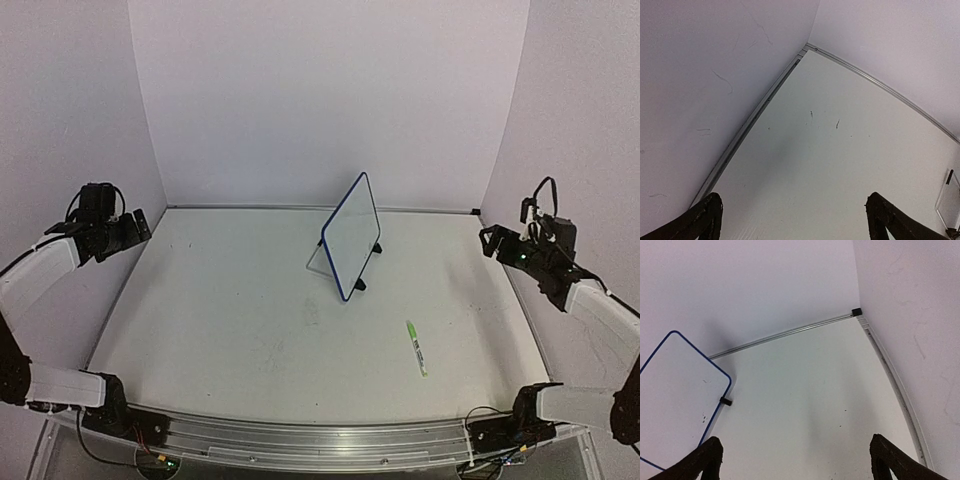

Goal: Write a sentence on the whiteboard
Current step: Move the whiteboard stand to the center of the board.

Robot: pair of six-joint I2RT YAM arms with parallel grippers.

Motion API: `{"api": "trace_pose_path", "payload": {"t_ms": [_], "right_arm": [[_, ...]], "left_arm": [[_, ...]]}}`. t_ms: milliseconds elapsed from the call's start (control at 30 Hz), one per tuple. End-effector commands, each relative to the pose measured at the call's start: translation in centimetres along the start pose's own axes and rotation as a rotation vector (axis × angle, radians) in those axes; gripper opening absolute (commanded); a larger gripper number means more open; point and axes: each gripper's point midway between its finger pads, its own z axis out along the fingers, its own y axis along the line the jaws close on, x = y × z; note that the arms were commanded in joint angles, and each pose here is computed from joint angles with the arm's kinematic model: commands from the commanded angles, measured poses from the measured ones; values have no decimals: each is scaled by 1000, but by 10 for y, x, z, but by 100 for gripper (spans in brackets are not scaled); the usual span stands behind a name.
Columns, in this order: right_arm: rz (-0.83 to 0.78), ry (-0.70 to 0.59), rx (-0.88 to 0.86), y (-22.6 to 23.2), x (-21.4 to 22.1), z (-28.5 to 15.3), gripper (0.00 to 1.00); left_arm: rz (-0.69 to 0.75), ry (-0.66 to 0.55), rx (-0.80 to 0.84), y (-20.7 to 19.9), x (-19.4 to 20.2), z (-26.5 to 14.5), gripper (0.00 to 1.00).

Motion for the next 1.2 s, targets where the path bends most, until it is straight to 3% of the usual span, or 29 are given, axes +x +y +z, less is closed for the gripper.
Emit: {"api": "trace_pose_path", "payload": {"t_ms": [0, 267, 533, 800, 1167], "right_arm": [[-85, 64, -277, 57, -2, -2, 98], [-294, 299, -494, 156, 67, 27, 93], [-355, 513, -719, 234, 148, 83, 78], [-414, 598, -694, 231, 200, 133, 65], [-460, 634, -668, 221, 227, 147, 47]], "left_arm": [[-13, 78, 84, -22, -21, -25, 100], [183, 99, 331, -75, -46, -41, 100], [277, 80, 331, -67, -23, -27, 99], [285, 66, 344, -67, -21, -30, 100], [280, 85, 346, -69, -20, -26, 99]]}}
